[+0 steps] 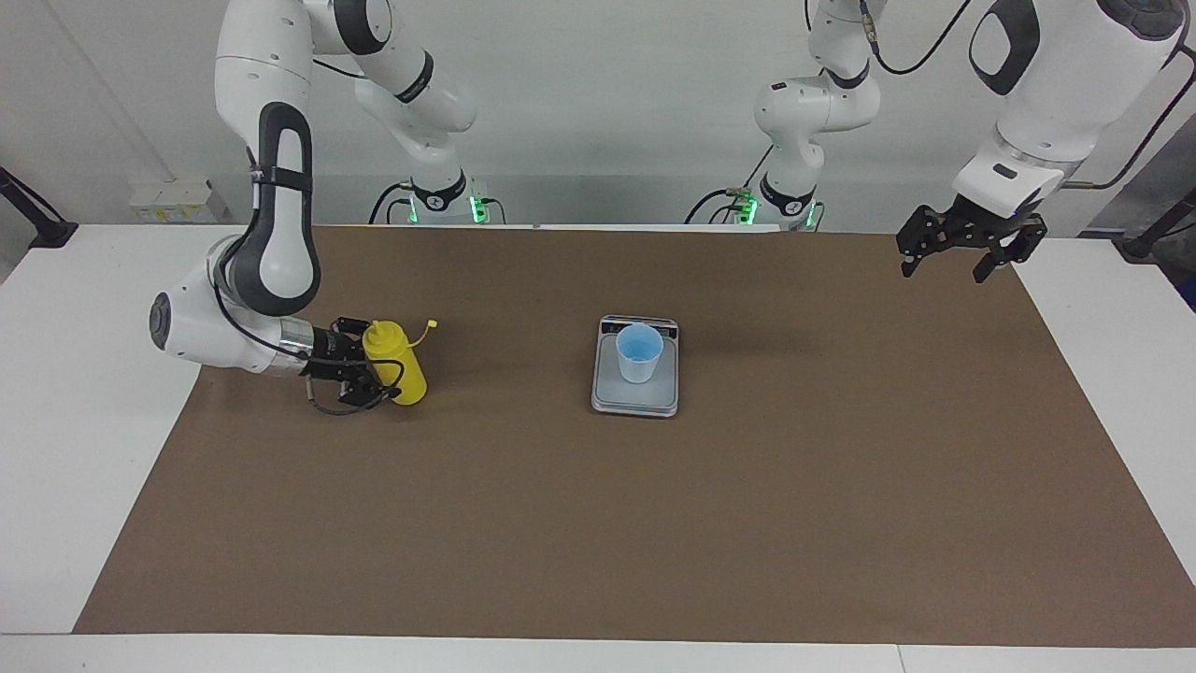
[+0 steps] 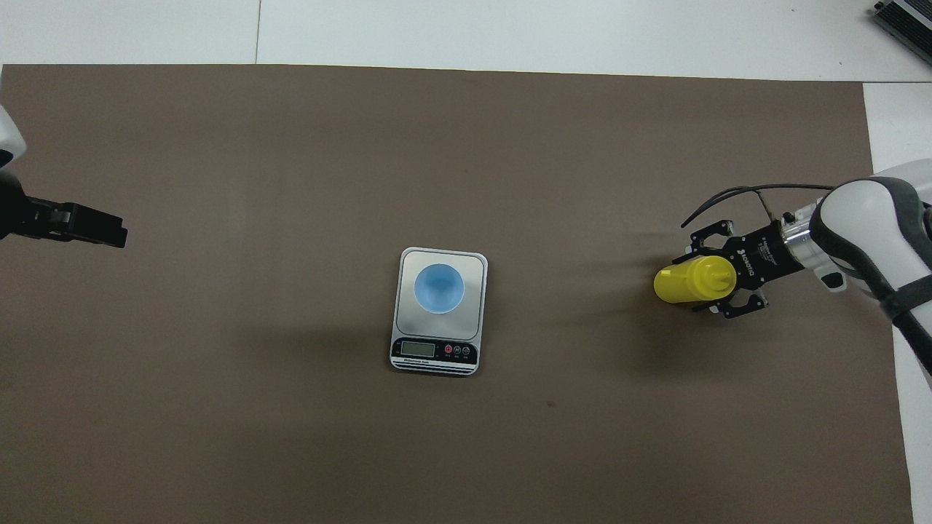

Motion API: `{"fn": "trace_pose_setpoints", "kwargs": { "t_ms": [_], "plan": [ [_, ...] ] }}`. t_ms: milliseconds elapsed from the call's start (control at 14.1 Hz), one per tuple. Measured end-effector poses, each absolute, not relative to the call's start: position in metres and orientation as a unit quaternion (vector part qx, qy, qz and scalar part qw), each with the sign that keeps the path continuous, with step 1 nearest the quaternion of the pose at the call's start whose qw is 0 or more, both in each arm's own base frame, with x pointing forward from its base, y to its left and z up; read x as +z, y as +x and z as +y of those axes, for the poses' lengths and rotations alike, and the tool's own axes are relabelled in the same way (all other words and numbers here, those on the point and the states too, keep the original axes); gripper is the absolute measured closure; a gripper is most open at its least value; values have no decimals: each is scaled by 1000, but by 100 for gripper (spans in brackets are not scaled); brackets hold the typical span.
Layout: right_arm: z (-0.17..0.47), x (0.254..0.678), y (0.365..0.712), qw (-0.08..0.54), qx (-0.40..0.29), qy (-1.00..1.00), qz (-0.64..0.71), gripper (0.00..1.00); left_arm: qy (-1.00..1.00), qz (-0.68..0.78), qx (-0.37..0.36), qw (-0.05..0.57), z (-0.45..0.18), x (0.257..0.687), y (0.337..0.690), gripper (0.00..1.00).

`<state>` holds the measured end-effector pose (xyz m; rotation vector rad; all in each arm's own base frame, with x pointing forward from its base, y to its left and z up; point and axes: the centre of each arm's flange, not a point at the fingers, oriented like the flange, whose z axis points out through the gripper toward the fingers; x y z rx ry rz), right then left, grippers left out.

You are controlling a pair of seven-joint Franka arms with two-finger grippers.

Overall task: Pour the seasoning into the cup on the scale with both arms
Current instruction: 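Lift the yellow bottle with the right gripper toward the scale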

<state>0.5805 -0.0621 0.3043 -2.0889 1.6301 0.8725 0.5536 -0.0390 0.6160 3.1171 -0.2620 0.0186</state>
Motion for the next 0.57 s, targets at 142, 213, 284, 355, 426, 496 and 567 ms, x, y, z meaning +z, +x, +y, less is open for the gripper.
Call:
{"fn": "trace_pose_setpoints", "kwargs": {
  "t_ms": [142, 213, 284, 355, 426, 496, 567],
  "plan": [
    [-56, 314, 583, 187, 308, -727, 585, 36, 996, -83, 9, 7, -38, 619, 554, 0],
    [-51, 319, 584, 186, 304, -721, 595, 36, 996, -83, 9, 7, -38, 619, 554, 0],
    [-41, 328, 588, 182, 296, -713, 609, 36, 996, -83, 9, 7, -38, 619, 554, 0],
    [-25, 339, 592, 177, 285, -706, 624, 36, 996, -83, 9, 7, -38, 619, 554, 0],
    [-5, 352, 596, 173, 271, -699, 639, 36, 996, -83, 9, 7, -38, 619, 554, 0],
    [20, 369, 601, 171, 254, -694, 652, 36, 996, -83, 9, 7, -38, 619, 554, 0],
    [40, 382, 603, 168, 241, -692, 660, 37, 997, -83, 9, 7, -38, 619, 554, 0]
  ]
}}
